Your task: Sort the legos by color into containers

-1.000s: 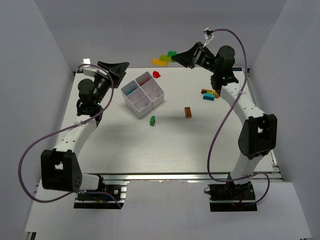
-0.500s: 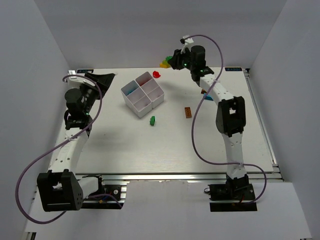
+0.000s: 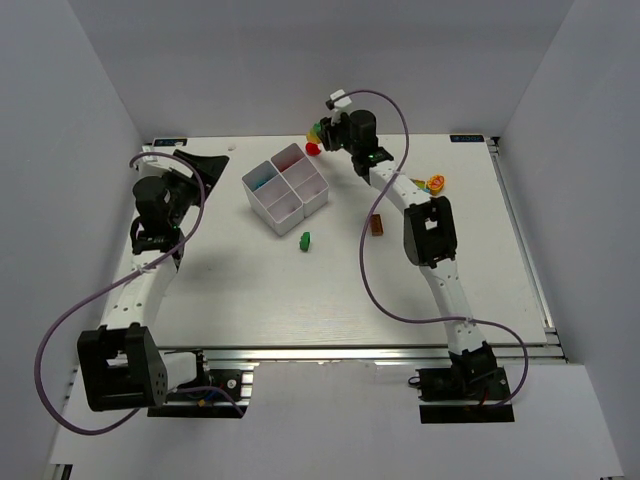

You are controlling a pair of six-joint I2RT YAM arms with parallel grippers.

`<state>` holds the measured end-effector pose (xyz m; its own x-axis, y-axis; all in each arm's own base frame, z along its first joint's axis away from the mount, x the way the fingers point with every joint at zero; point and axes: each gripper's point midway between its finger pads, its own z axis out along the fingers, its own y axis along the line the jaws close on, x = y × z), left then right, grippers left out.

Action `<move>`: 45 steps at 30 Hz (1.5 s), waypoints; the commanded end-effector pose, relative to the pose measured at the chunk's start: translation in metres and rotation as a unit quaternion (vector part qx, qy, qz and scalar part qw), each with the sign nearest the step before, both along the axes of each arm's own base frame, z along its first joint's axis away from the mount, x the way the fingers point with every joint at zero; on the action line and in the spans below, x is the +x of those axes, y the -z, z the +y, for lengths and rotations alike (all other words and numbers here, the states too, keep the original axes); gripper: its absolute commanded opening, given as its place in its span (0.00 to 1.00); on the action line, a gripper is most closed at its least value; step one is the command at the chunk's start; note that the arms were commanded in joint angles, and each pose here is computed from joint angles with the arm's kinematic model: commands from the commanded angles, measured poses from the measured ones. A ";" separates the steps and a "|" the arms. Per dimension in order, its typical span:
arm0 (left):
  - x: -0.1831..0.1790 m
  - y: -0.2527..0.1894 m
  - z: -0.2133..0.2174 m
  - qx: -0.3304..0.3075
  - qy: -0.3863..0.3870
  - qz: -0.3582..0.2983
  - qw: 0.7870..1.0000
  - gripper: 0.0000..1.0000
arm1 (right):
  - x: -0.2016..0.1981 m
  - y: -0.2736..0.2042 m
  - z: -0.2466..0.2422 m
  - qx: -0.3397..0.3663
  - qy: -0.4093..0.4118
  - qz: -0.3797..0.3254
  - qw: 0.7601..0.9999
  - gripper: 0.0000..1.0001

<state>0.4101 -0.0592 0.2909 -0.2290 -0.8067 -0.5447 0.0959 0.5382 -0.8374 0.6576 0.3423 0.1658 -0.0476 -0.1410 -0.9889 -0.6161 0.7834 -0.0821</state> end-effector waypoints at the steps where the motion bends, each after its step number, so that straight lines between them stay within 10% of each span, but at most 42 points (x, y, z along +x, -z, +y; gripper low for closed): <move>1: 0.003 0.014 0.004 0.007 -0.003 0.019 1.000 0.98 | 0.016 -0.042 -0.001 0.020 0.017 -0.088 0.996 0.00; 45: 0.016 0.029 0.005 -0.007 -0.002 0.031 0.999 0.98 | -0.013 -0.012 -0.020 -0.016 0.000 -0.067 0.998 0.00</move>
<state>0.4326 -0.0557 0.2460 -0.2868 -0.8162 -0.5016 -0.0003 0.5237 -0.8519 0.6415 0.3303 0.1139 -0.0366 -0.2178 -0.9753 -0.6218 0.7690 -0.1484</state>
